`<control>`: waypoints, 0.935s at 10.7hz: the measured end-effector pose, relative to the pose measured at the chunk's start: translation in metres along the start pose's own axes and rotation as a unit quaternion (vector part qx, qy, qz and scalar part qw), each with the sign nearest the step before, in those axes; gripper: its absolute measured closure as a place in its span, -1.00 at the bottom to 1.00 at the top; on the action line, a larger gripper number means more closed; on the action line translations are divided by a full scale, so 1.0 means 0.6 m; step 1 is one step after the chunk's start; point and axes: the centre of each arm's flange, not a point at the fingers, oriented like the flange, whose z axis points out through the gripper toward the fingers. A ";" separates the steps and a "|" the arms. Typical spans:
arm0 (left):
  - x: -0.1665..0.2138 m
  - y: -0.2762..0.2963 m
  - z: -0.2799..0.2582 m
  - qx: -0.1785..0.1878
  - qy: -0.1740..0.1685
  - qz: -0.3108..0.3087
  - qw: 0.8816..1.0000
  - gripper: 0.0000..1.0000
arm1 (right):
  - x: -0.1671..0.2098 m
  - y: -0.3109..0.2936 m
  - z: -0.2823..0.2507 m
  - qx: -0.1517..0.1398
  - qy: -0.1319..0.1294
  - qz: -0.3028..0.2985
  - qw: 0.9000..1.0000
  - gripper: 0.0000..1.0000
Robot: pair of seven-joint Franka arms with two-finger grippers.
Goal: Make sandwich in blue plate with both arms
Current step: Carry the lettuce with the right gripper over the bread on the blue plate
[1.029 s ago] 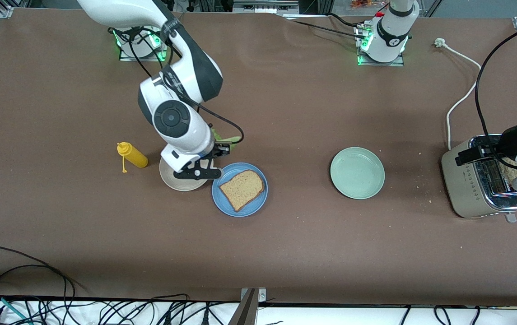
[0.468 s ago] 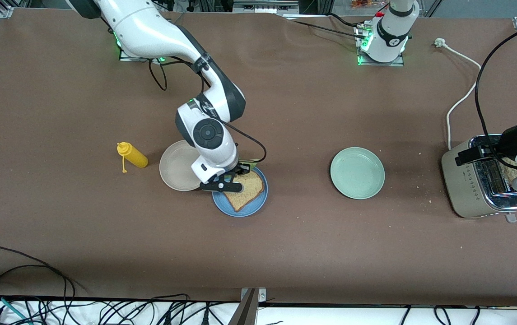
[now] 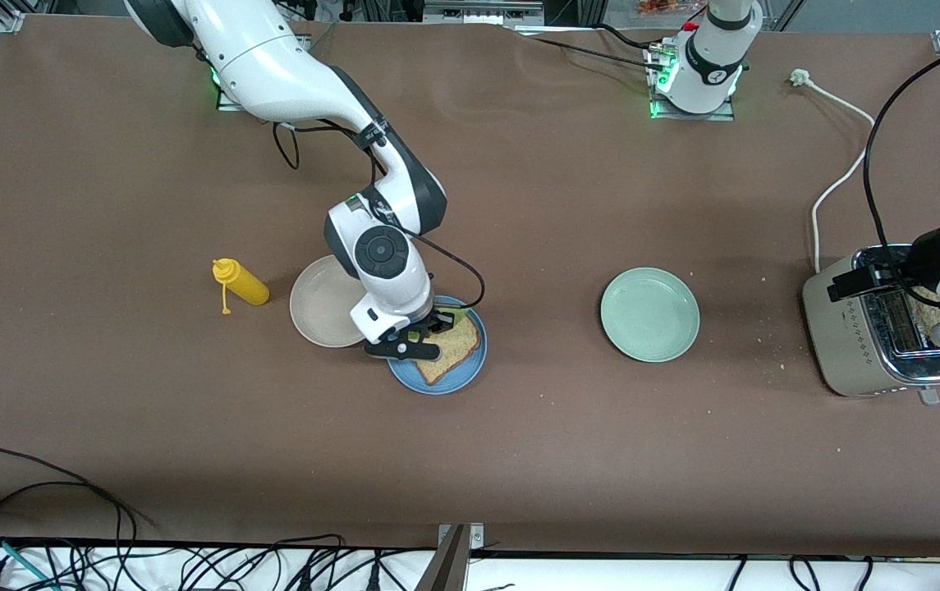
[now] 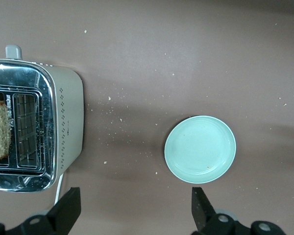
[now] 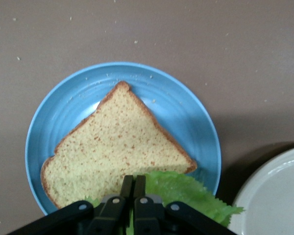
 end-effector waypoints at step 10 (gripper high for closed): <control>0.000 0.000 0.002 0.000 -0.001 0.000 1.000 -0.98 | 0.024 -0.023 0.047 0.005 0.045 -0.010 0.999 0.92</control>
